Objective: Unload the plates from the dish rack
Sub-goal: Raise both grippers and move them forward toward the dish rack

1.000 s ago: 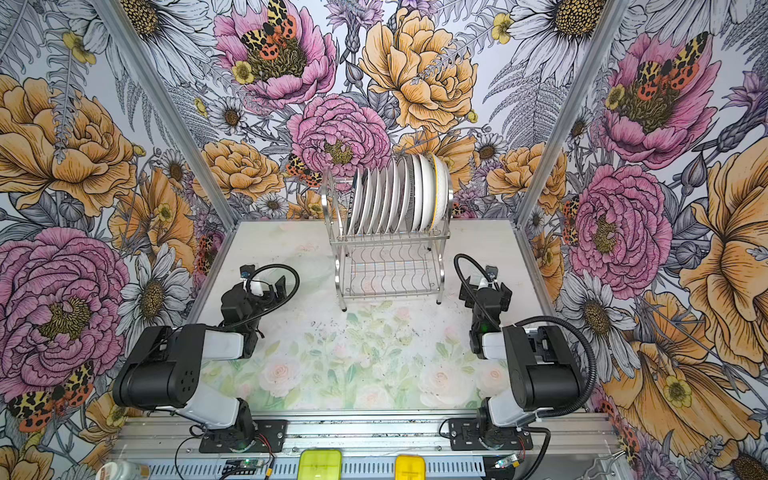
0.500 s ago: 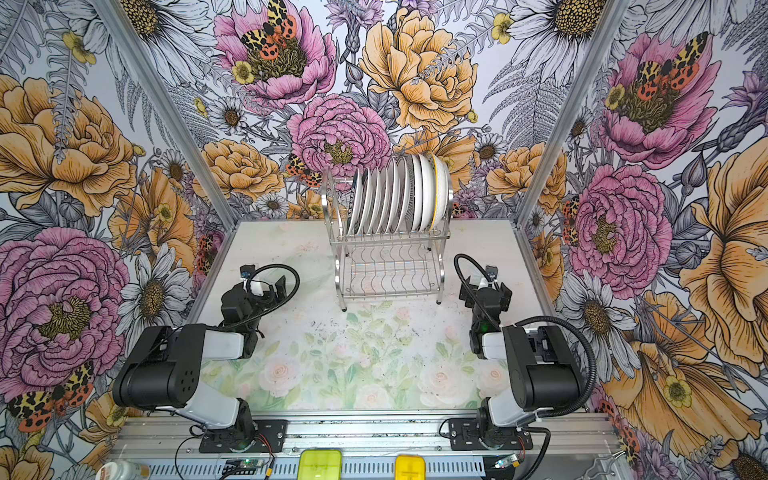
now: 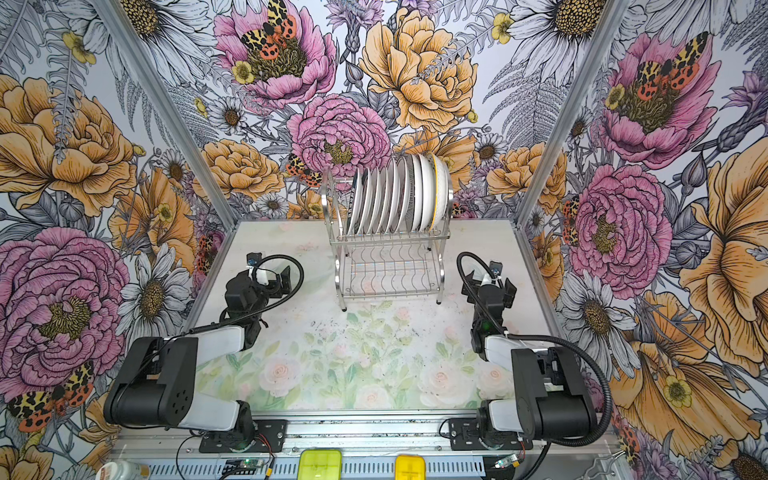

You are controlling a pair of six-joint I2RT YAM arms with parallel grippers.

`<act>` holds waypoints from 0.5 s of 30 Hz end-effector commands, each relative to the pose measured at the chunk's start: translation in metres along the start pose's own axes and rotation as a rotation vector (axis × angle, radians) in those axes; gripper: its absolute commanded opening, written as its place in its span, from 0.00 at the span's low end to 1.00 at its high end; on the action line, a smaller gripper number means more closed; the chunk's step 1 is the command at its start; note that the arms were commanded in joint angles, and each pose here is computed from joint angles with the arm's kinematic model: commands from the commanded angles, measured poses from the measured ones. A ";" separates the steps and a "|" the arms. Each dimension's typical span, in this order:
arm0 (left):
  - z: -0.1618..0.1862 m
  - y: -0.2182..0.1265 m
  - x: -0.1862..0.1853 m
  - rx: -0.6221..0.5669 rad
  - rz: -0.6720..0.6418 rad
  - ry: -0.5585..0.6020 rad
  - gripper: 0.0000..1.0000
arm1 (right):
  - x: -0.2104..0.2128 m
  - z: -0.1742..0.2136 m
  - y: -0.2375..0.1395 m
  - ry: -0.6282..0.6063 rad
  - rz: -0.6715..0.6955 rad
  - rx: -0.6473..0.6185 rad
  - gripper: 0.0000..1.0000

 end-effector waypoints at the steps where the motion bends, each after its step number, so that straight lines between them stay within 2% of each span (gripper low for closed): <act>1: -0.006 -0.003 -0.001 0.046 -0.067 0.073 0.99 | -0.003 -0.018 -0.005 0.026 0.031 -0.025 1.00; 3: -0.013 -0.003 -0.006 0.069 -0.063 0.075 0.99 | -0.006 -0.033 -0.009 0.052 0.046 -0.047 1.00; 6: -0.027 -0.004 -0.011 0.077 -0.049 0.006 0.99 | -0.004 -0.051 -0.014 0.104 0.041 -0.035 1.00; 10: -0.045 -0.013 -0.018 0.069 -0.029 -0.111 0.99 | 0.005 -0.059 -0.020 0.179 -0.006 0.057 0.99; 15: -0.049 -0.019 -0.033 0.182 0.021 -0.202 0.99 | 0.023 -0.058 -0.032 0.273 -0.114 0.176 1.00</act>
Point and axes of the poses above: each gripper's point midway between its finger pads, its own y axis out along the fingers, its own x axis along the line the jaws close on, z = x × y, the point moved 2 cm from there along -y, back along the fingers, and after that the axes turned 6 degrees about y, right-handed, at the moved point
